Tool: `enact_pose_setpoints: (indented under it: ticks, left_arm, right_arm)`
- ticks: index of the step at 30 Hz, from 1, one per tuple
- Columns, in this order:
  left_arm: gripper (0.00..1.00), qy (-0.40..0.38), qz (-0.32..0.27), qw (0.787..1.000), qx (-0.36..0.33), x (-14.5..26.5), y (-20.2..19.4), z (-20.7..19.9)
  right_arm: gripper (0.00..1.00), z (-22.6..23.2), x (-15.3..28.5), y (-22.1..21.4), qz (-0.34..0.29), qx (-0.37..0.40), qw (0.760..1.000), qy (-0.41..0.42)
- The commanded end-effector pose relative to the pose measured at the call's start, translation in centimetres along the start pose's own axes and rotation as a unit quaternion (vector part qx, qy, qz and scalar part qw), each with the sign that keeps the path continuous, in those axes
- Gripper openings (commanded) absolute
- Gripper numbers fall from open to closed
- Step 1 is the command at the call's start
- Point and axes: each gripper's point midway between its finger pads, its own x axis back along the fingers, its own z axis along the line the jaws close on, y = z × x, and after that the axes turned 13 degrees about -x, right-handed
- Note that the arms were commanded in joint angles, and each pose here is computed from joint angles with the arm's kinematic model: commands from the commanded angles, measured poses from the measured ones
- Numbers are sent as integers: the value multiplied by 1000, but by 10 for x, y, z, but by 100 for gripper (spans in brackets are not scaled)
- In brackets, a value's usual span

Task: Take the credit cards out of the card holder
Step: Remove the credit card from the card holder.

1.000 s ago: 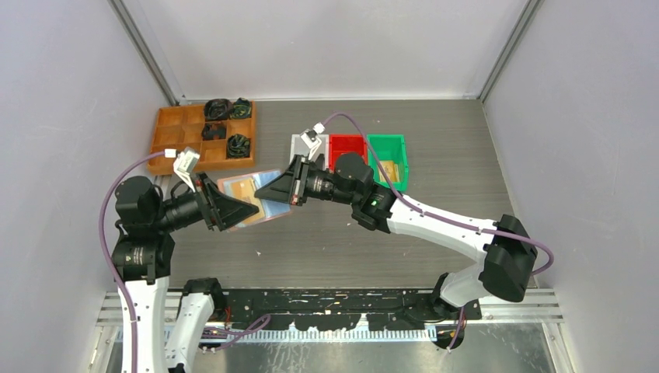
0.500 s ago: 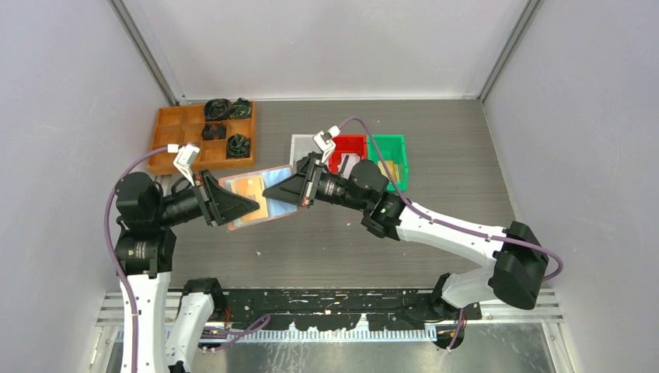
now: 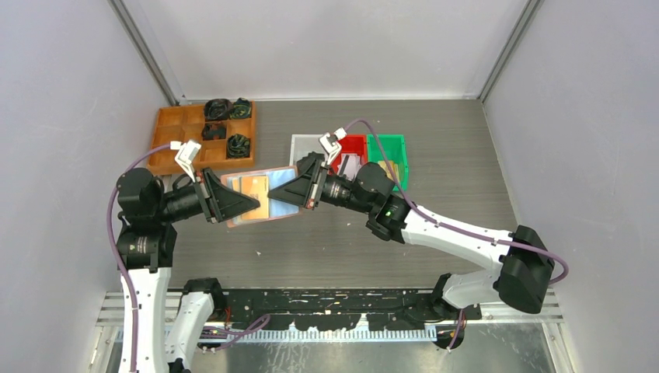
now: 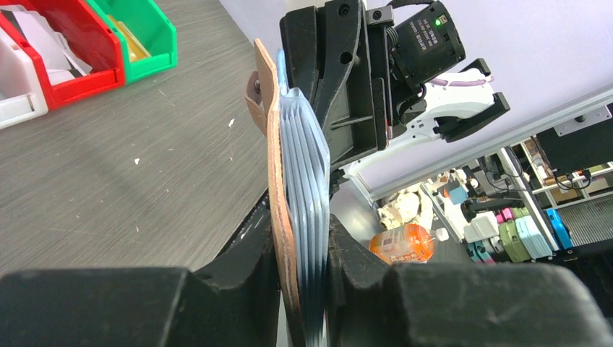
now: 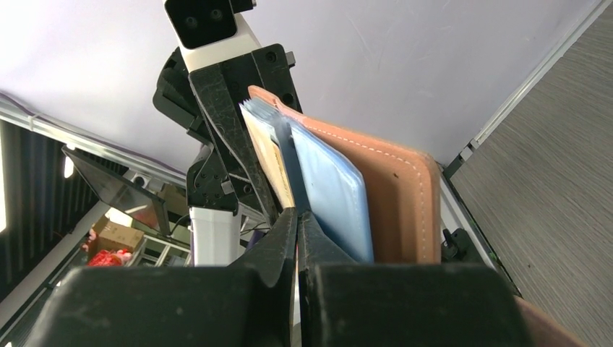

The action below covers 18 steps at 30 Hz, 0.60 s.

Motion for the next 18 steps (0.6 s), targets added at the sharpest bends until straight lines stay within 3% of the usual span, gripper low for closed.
enact_pose_setpoints:
  ticks: [1,5,7,9,18]
  left_arm:
    - [23,-47,-3,997,-67,4,11,-29]
    - [21,-45,-3,997,-70,4,9,-28]
    - [21,-44,-3,997,-71,4,9,-27]
    - [20,-41,-5,997,-72,4,9,-26]
    - [18,-26,-6,997,-75,3,8,-20]
  right_arm:
    - [3,-7,6,13,-29,10,999,-15]
    - [7,-7,8,15,-36,9,999,-16]
    - [29,-1,6,14,-28,3,1000,-4]
    - [37,8,1,11,-14,-4,1000,16]
    - [38,26,1,1,15,-10,998,54]
